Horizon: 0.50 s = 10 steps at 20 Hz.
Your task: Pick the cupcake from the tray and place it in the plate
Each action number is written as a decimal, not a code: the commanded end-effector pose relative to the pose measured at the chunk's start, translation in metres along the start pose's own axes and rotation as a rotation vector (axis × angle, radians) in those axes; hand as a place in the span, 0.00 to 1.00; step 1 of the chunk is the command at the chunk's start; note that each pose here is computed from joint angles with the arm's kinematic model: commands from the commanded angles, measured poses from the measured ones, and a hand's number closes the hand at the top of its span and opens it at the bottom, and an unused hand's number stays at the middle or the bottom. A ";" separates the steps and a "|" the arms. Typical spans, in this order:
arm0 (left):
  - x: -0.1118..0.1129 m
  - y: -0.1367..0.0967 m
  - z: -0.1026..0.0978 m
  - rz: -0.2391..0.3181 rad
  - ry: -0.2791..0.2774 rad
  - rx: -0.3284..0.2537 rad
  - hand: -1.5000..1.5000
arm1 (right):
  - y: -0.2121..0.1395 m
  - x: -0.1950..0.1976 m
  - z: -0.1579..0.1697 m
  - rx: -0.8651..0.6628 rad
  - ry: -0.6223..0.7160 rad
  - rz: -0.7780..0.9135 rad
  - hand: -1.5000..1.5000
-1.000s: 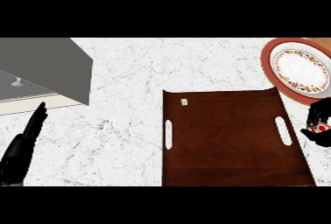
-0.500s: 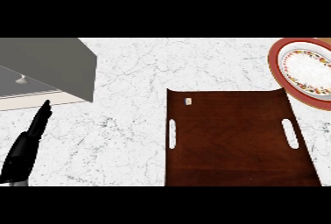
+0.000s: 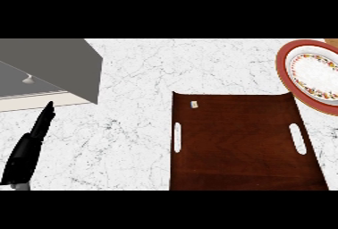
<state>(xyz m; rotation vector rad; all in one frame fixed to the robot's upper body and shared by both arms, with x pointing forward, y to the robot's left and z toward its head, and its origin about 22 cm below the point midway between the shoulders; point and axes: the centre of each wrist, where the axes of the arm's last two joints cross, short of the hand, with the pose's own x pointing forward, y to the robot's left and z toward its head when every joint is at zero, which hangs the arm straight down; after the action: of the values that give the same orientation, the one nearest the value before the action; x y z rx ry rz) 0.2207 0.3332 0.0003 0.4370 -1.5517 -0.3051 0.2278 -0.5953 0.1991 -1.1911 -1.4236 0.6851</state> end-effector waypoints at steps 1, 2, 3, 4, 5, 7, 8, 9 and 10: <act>-0.008 -0.005 0.005 -0.003 0.008 -0.010 0.50 | -0.021 -0.006 0.001 -0.085 -0.180 -0.085 1.00; 0.001 -0.005 -0.002 0.004 -0.001 -0.013 0.50 | -0.034 -0.004 0.000 -0.077 -0.205 -0.095 1.00; -0.001 -0.006 -0.001 -0.003 -0.008 -0.012 0.50 | -0.025 -0.008 0.001 -0.067 -0.223 -0.150 1.00; -0.001 -0.003 -0.009 -0.007 -0.013 0.001 0.50 | -0.023 -0.008 -0.001 -0.060 -0.253 -0.162 1.00; 0.002 -0.003 -0.007 -0.002 -0.002 -0.010 0.50 | -0.027 -0.015 0.006 -0.041 -0.278 -0.159 1.00; 0.004 -0.008 -0.007 -0.014 -0.025 -0.014 0.50 | -0.034 -0.006 -0.006 -0.044 -0.297 -0.177 1.00; -0.003 -0.011 0.002 -0.021 0.004 -0.037 0.50 | -0.030 -0.007 -0.007 -0.034 -0.306 -0.176 1.00; 0.003 -0.011 -0.009 -0.011 -0.009 -0.022 0.50 | -0.013 -0.009 -0.008 0.004 -0.324 -0.189 1.00; 0.003 -0.005 -0.007 -0.023 -0.023 -0.036 0.50 | -0.020 0.000 -0.018 0.001 -0.319 -0.202 1.00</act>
<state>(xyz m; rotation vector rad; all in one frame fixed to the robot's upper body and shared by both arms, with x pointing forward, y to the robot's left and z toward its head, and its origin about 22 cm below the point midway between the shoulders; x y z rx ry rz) 0.2258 0.3270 -0.0020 0.4280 -1.5553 -0.3340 0.2281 -0.6087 0.2174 -1.0463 -1.7076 0.7212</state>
